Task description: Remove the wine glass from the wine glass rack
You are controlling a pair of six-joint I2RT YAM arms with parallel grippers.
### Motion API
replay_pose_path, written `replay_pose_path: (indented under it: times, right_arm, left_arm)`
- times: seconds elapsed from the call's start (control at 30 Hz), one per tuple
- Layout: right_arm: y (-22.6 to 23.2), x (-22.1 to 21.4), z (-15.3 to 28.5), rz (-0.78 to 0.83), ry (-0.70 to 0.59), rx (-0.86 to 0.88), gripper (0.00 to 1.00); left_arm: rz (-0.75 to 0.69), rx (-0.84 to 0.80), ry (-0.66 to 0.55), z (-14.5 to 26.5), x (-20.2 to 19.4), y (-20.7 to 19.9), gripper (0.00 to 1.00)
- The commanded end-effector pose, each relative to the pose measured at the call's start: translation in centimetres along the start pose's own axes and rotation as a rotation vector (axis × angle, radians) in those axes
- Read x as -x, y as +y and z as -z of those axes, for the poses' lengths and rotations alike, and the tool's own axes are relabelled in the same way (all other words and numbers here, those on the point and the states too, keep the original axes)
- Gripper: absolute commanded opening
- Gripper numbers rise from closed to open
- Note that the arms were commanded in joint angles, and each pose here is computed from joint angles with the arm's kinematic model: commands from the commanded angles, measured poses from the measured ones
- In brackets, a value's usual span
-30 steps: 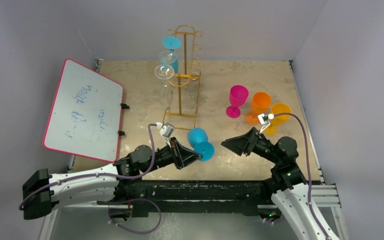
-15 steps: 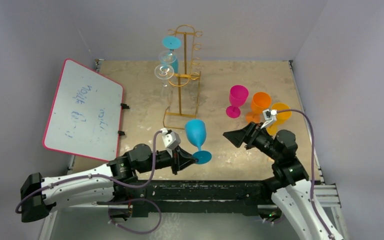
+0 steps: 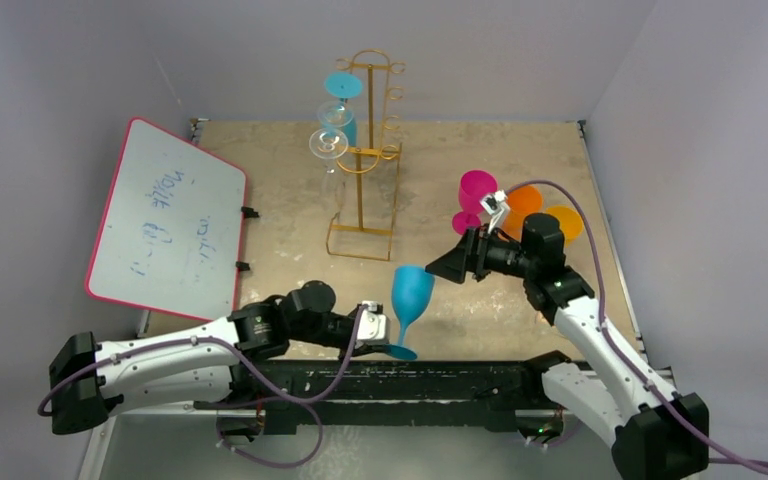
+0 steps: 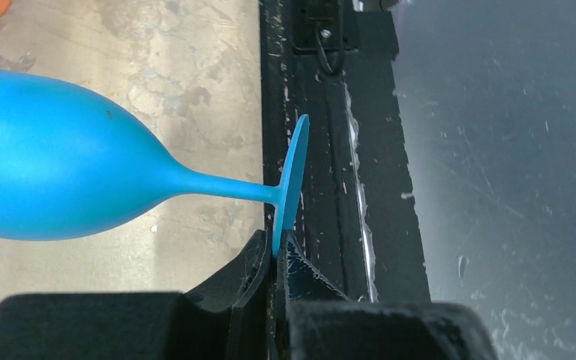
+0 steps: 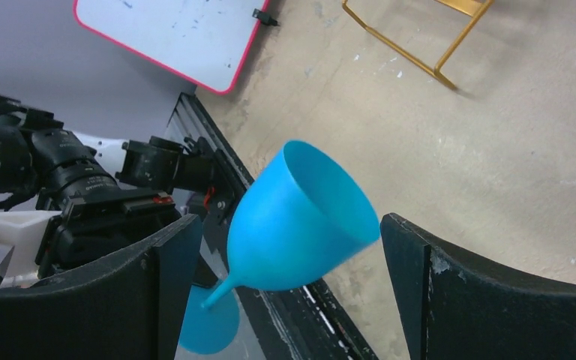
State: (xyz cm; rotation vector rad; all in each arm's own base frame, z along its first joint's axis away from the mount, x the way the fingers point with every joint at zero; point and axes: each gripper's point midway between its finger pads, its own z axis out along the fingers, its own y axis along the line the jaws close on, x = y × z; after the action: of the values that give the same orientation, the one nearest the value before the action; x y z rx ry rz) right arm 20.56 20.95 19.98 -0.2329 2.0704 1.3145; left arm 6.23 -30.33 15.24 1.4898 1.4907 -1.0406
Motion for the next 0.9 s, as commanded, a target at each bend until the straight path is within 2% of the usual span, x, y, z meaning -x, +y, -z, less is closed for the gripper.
replay_pose_path:
  times: [0.0,0.17,0.2,0.3,0.4,0.5,0.6,0.7,0.73,0.8,0.87]
  right_arm:
    - [2.8,2.0,0.1,0.16,0.013,0.104,0.93]
    - [2.8,2.1,-0.1,0.22,0.068,0.118,0.92]
    - [3.3,1.7,-0.1,0.216,0.092,0.157,0.88]
    - [4.0,0.8,-0.2,0.182,0.16,0.229,0.85]
    - [2.9,1.3,-0.9,0.121,0.16,0.175,0.83]
    - [2.3,1.0,-1.8,0.055,0.179,0.187,0.75]
    - [3.7,-0.4,-1.9,-0.01,0.295,0.323,0.73]
    - [5.1,-2.1,-2.8,0.037,0.387,0.357,0.7]
    - [5.4,-2.6,-3.1,0.046,0.409,0.357,0.68]
    - [5.5,-2.9,-3.3,0.062,0.429,0.355,0.56]
    - [5.8,-2.8,-3.3,0.048,0.426,0.379,0.55]
  left_arm:
    - [-0.212,-0.125,0.023,0.9,0.9,-1.4,0.0]
    - [-0.268,-0.073,0.071,1.8,-0.5,-0.5,0.0]
    - [-0.275,-0.055,0.065,2.0,-0.4,-0.3,0.0]
    - [-0.288,-0.036,0.071,2.3,-0.5,0.0,0.0]
    - [-0.293,-0.056,0.017,1.8,0.3,-0.4,0.0]
    - [-0.284,-0.053,0.047,1.7,-0.4,-0.2,0.0]
    - [-0.291,-0.038,0.071,1.7,-0.7,0.2,0.0]
    - [-0.297,-0.001,0.05,1.3,-0.9,0.8,0.0]
    - [-0.312,-0.012,0.065,1.4,-1.3,0.7,0.0]
    - [-0.316,0.011,0.081,1.7,-1.1,1.1,0.0]
    - [-0.314,0.024,0.079,1.8,-1.1,1.2,0.0]
